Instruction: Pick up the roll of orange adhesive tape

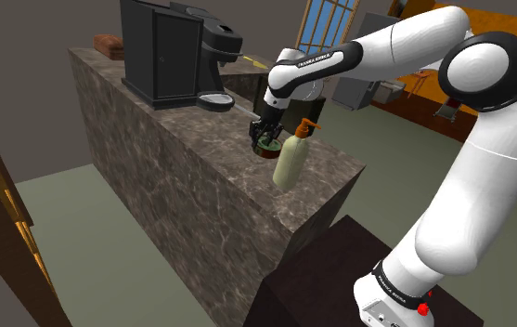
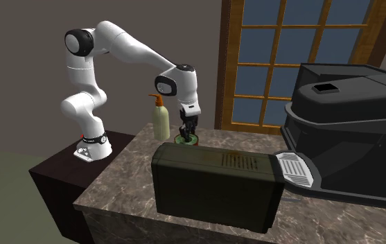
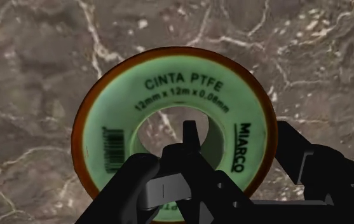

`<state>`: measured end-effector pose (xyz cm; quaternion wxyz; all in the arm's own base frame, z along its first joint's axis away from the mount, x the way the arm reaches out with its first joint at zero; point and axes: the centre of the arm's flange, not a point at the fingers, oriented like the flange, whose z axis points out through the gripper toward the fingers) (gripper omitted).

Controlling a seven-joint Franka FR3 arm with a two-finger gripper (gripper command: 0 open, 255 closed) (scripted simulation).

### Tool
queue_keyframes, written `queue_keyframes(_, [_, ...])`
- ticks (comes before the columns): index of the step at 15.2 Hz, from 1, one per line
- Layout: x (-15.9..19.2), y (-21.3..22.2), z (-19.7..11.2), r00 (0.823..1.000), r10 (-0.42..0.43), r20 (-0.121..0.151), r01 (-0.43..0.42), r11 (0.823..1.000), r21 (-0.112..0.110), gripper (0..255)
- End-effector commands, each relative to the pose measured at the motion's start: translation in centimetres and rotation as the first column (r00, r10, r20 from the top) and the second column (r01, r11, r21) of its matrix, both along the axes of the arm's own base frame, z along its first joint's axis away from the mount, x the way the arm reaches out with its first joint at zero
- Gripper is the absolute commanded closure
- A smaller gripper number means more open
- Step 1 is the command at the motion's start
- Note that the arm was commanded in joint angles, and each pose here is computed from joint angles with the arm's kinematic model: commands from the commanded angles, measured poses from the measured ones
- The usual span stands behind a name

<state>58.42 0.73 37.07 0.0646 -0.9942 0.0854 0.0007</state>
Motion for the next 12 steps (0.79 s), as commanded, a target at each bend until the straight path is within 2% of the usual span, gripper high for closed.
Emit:
queue_keyframes(1, [0.0,0.0,1.1,1.000,0.000,0.000,0.000,1.000,0.000,255])
queue_keyframes(10, [0.0,0.0,5.9,1.000,0.000,0.000,0.000,1.000,0.000,255])
queue_keyframes(12, [0.0,0.0,6.0,1.000,0.000,0.000,0.000,1.000,0.000,255])
